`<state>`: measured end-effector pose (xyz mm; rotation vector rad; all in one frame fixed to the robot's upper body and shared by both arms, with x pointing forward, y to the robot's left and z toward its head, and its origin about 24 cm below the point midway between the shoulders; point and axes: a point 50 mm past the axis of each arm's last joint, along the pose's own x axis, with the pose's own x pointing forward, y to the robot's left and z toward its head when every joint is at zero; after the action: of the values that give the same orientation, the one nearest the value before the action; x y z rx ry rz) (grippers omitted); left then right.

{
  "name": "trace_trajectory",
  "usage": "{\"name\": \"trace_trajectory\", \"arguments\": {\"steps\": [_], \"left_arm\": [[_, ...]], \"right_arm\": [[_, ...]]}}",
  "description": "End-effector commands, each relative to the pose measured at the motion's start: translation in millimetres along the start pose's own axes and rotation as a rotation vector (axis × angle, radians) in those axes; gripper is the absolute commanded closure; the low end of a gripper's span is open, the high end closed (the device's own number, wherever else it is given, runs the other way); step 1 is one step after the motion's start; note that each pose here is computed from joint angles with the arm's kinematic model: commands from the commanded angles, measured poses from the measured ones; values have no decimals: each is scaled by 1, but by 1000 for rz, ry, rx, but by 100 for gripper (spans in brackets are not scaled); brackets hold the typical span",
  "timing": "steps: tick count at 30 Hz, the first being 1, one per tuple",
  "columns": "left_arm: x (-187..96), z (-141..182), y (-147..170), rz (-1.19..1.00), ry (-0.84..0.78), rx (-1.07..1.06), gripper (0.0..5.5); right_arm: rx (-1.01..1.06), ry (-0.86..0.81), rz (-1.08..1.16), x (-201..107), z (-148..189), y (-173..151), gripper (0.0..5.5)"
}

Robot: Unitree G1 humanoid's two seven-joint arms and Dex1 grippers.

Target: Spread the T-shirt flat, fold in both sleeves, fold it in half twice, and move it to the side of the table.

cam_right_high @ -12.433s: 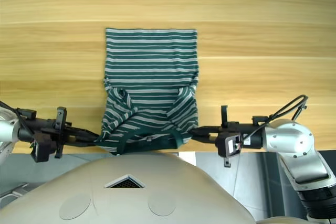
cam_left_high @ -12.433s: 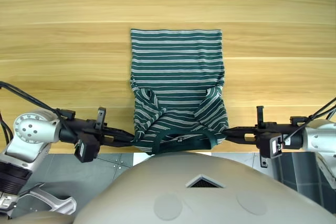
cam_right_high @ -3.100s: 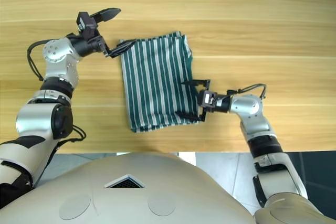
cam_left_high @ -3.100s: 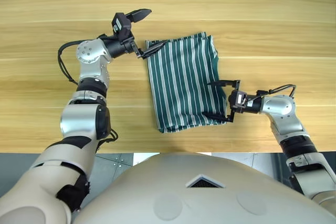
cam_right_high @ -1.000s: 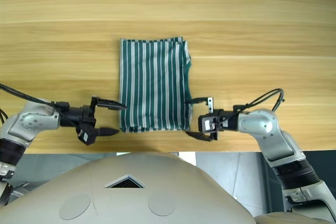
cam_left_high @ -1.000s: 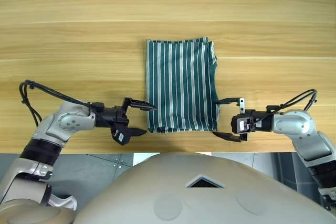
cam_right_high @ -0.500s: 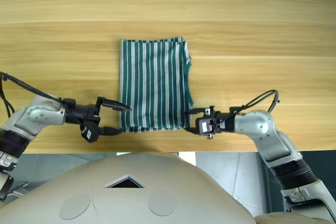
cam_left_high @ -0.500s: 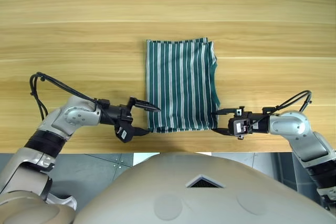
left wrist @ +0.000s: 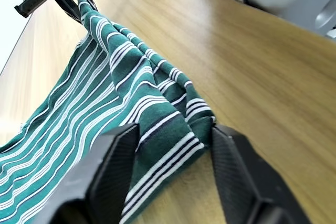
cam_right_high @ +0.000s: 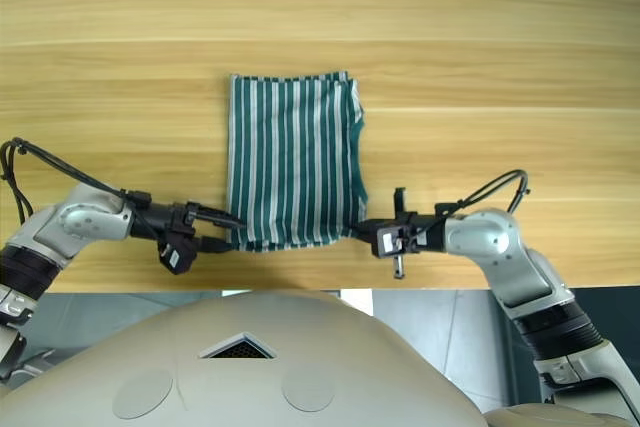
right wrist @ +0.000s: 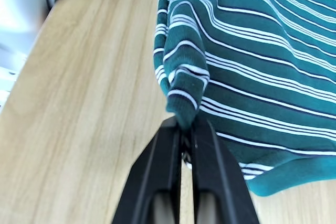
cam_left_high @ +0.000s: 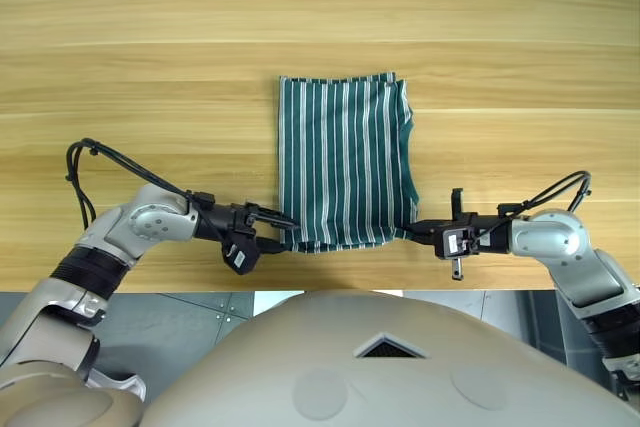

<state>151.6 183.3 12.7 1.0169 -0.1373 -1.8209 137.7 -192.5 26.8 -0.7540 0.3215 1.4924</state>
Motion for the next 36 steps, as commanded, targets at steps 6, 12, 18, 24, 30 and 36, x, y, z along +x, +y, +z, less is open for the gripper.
{"name": "trace_trajectory", "arguments": {"steps": [6,12,18,24,30,36], "left_arm": [[-5,-10,-11,-116,77,-49,453],[-6,-11,-10,-110,78,-47,538],[-16,-10,3,-43,62,-44,540],[-28,0,18,54,-3,-52,540],[-31,20,12,77,-124,-102,540],[-33,35,7,100,-240,-160,540]], "right_arm": [[-13,-13,-13,2,2,-4,545],[-14,-17,-11,3,3,-4,545],[-16,-21,-14,3,4,-6,545],[-17,-41,-28,-9,8,-8,545],[-10,-102,-6,-15,15,3,545],[-4,-163,16,-19,24,13,545]]}}
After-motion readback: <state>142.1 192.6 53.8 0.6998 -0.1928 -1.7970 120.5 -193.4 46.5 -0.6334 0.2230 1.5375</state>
